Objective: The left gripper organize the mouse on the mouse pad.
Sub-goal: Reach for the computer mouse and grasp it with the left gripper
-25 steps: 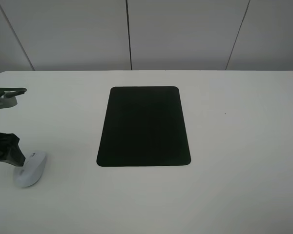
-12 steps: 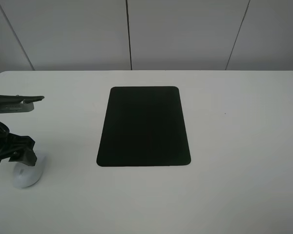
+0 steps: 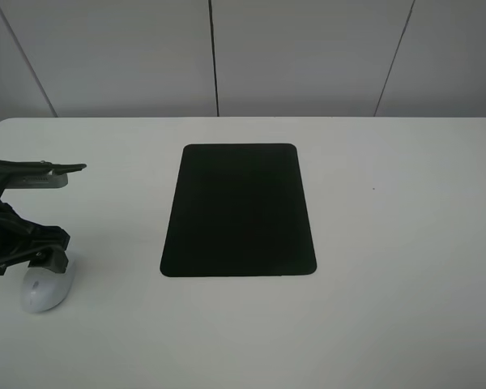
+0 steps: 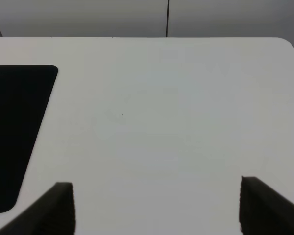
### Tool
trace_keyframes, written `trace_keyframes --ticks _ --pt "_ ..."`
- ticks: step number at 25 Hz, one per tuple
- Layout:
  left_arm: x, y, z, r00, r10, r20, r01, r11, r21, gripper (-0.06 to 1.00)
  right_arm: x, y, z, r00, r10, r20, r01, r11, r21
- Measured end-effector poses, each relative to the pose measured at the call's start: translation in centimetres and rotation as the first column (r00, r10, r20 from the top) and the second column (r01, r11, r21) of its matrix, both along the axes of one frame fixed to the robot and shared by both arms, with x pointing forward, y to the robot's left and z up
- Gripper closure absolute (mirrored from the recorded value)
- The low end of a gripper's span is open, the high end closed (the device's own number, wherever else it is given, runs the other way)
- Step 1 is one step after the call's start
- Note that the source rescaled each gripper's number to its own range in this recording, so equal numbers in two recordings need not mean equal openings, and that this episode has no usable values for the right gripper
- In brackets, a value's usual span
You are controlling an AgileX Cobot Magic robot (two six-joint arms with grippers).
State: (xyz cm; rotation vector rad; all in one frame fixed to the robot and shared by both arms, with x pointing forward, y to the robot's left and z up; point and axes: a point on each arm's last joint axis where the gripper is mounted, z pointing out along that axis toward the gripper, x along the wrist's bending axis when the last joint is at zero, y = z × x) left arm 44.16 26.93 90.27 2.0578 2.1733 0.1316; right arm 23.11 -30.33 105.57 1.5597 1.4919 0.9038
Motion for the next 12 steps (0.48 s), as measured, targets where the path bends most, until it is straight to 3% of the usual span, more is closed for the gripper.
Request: trace_keyframes --ticks 12 --pt "0.2 -0.2 -2.2 0.998 0.008 -0.062 -0.009 1.0 -0.016 -0.06 0.0 0.0 0.0 1.0 0.0 0.0 0.0 1.0 0.0"
